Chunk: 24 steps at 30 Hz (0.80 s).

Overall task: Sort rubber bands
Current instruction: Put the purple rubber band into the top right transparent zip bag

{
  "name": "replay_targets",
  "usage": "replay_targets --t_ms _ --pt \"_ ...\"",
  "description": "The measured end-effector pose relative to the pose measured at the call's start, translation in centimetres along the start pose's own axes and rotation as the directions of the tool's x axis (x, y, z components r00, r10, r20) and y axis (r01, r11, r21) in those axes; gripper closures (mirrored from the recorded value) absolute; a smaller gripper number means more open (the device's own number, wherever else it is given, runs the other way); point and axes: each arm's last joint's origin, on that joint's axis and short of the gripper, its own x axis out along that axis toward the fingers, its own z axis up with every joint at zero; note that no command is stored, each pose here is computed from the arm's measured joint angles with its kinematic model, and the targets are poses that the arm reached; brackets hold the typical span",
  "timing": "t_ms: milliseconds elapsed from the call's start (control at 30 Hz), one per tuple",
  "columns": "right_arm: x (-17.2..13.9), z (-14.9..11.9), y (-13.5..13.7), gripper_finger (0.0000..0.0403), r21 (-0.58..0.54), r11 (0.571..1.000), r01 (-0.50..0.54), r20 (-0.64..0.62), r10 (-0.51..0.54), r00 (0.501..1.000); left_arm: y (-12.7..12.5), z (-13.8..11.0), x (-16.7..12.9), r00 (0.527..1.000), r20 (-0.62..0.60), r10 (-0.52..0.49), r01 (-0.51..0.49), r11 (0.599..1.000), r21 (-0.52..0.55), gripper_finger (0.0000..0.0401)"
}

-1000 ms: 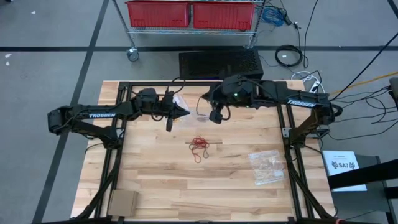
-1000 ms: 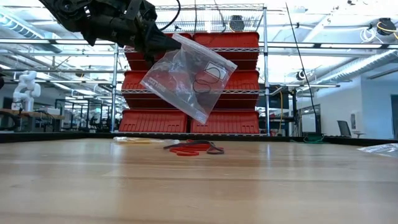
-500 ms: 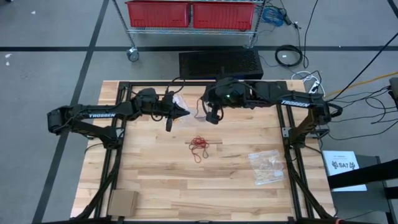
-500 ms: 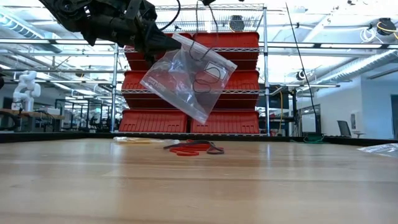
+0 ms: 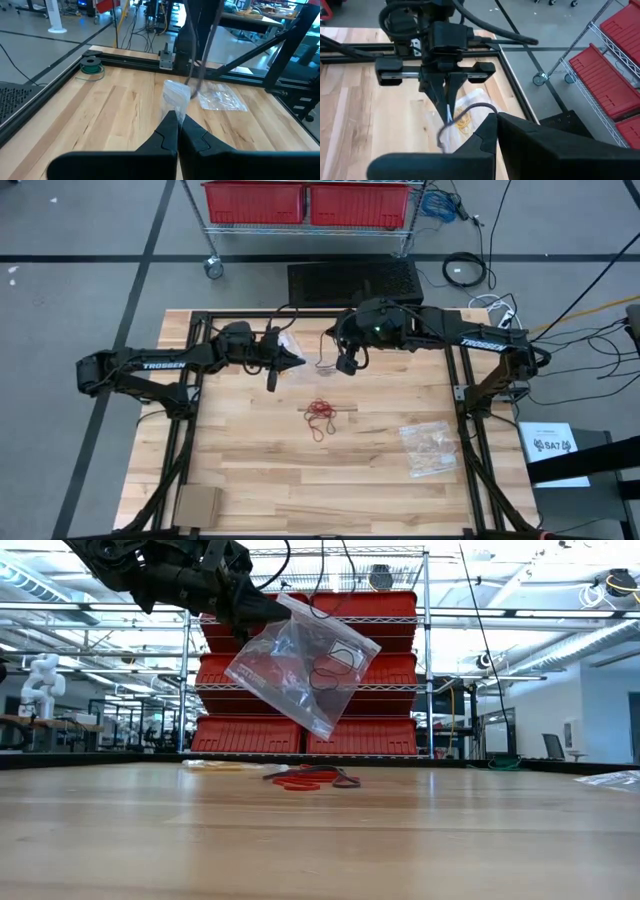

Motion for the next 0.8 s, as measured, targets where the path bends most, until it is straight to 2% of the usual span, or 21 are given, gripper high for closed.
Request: replay_targets --t_ms 200,800 --pt "-0.63 0.3 -0.71 0.0403 0.011 1.0 0.014 0.032 -0.015 0.999 -0.01 -0.01 0.0 1.0 -0.001 -0.004 0.004 1.0 0.0 0.0401" --pt "-0.78 0.17 -0.72 0.0403 0.019 1.0 0.009 0.02 -0.009 1.0 -0.01 0.0 0.0 1.0 0.0 -0.004 0.004 1.0 0.0 0.0401"
